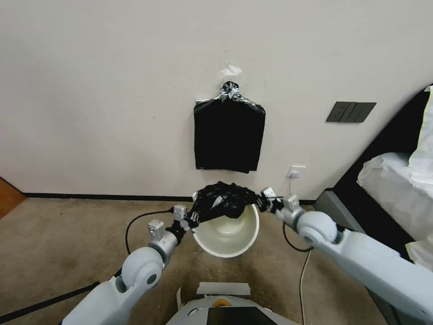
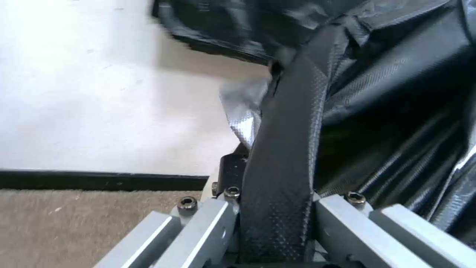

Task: Place a trash bag onto the trash bin.

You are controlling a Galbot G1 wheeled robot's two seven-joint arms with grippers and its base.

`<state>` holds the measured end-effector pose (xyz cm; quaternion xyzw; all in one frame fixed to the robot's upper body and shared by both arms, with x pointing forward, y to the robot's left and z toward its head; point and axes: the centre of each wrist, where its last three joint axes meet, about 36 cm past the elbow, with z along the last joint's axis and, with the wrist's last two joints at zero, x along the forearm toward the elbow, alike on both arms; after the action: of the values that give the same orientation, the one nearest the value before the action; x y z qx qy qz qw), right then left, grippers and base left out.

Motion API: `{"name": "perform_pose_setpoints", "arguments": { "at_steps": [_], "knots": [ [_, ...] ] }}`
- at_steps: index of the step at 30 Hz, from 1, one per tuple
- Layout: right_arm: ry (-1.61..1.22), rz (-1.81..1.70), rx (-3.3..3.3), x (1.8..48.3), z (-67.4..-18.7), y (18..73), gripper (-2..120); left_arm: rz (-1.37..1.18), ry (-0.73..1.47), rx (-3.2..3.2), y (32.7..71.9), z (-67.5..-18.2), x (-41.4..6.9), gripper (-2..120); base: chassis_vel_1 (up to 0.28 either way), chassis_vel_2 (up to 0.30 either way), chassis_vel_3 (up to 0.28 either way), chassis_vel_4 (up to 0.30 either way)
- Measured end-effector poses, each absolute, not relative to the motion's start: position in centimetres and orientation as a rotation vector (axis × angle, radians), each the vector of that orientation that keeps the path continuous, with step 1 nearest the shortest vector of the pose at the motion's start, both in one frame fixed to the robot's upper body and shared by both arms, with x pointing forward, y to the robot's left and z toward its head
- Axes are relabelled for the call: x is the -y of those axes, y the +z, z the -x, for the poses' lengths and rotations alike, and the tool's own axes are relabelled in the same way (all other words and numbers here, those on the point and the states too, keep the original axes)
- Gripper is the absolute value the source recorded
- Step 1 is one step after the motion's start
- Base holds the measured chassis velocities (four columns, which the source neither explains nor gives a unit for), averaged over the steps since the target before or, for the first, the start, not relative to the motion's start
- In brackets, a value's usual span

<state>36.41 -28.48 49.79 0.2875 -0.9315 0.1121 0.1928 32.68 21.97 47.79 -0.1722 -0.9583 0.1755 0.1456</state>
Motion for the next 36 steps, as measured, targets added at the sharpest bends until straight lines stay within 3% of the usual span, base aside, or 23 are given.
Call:
{"name": "perform_pose_setpoints", "arguments": {
  "at_steps": [10,19,36],
  "knots": [
    [0.109,-0.730,2.724,26.0,-35.0,49.5,2,0.462,0.421,2.720,47.7,-32.1,-23.0,1,0.000,0.000,0.000,0.000],
    [0.072,-0.616,2.821,26.3,-33.6,50.1,37,0.452,0.294,2.696,47.8,-31.9,-23.9,1,0.000,0.000,0.000,0.000],
    [0.198,-0.780,2.864,28.5,-32.1,51.5,96,0.419,0.205,2.720,47.8,-33.1,-25.9,1,0.000,0.000,0.000,0.000]
  ]
}}
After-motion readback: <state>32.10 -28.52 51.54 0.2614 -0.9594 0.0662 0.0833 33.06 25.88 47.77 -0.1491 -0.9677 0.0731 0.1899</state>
